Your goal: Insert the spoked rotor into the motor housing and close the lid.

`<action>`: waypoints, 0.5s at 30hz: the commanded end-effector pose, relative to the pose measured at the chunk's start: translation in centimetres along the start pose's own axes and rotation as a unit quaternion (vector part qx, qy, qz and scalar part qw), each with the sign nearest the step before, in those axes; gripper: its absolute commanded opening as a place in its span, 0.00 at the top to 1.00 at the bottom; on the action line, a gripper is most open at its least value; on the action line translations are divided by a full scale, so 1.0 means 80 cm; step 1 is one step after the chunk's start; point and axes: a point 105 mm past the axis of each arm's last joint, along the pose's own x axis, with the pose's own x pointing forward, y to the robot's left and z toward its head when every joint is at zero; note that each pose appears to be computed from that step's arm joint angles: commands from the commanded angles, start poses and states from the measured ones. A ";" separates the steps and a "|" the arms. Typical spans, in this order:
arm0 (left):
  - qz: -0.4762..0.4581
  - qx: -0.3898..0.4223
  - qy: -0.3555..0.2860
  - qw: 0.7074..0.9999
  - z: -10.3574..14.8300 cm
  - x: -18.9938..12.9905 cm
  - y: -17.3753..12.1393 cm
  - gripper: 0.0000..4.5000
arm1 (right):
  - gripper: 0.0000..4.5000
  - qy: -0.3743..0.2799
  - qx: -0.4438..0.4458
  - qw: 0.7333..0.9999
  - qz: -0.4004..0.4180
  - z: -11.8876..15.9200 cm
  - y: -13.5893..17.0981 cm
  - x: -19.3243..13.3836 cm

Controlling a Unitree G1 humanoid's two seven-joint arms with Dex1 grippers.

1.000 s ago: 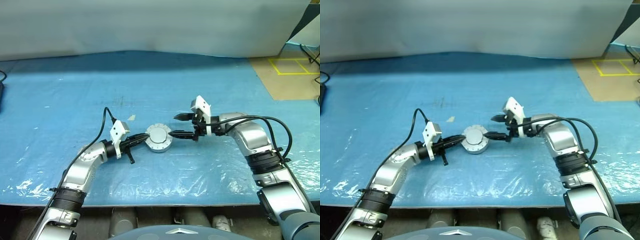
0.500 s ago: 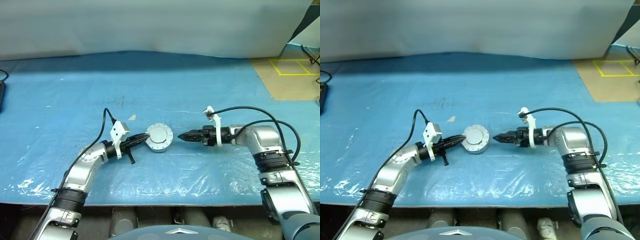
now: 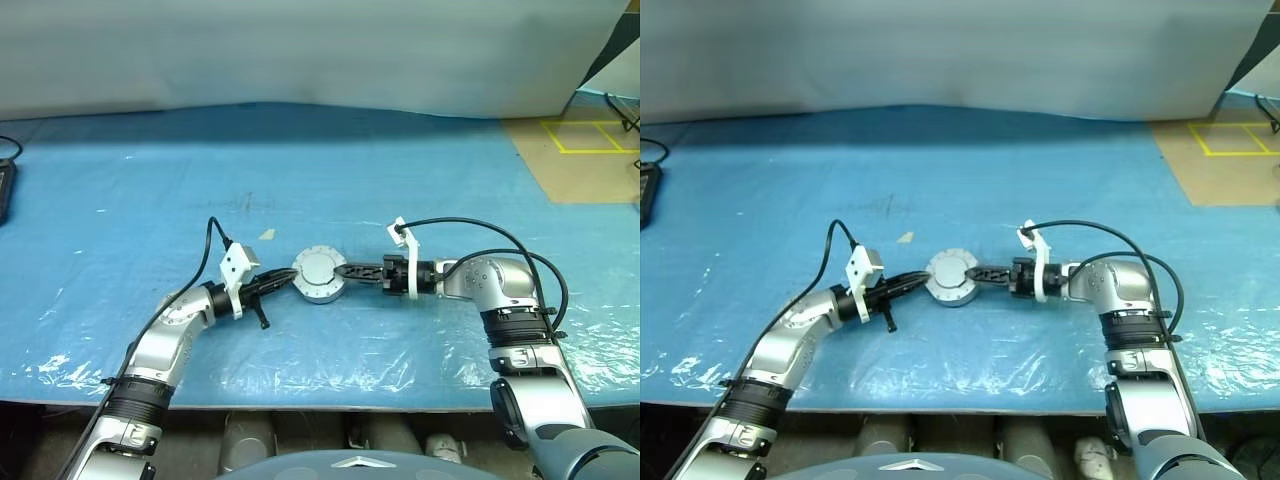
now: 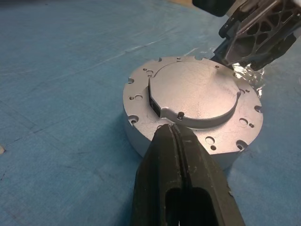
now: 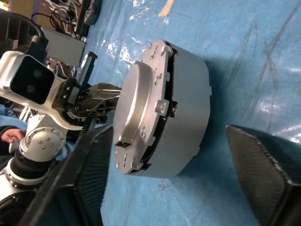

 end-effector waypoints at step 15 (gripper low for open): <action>0.017 -0.002 0.009 1.000 -0.004 -0.005 0.002 1.00 | 0.76 -0.023 0.021 0.999 0.015 0.011 0.008 0.002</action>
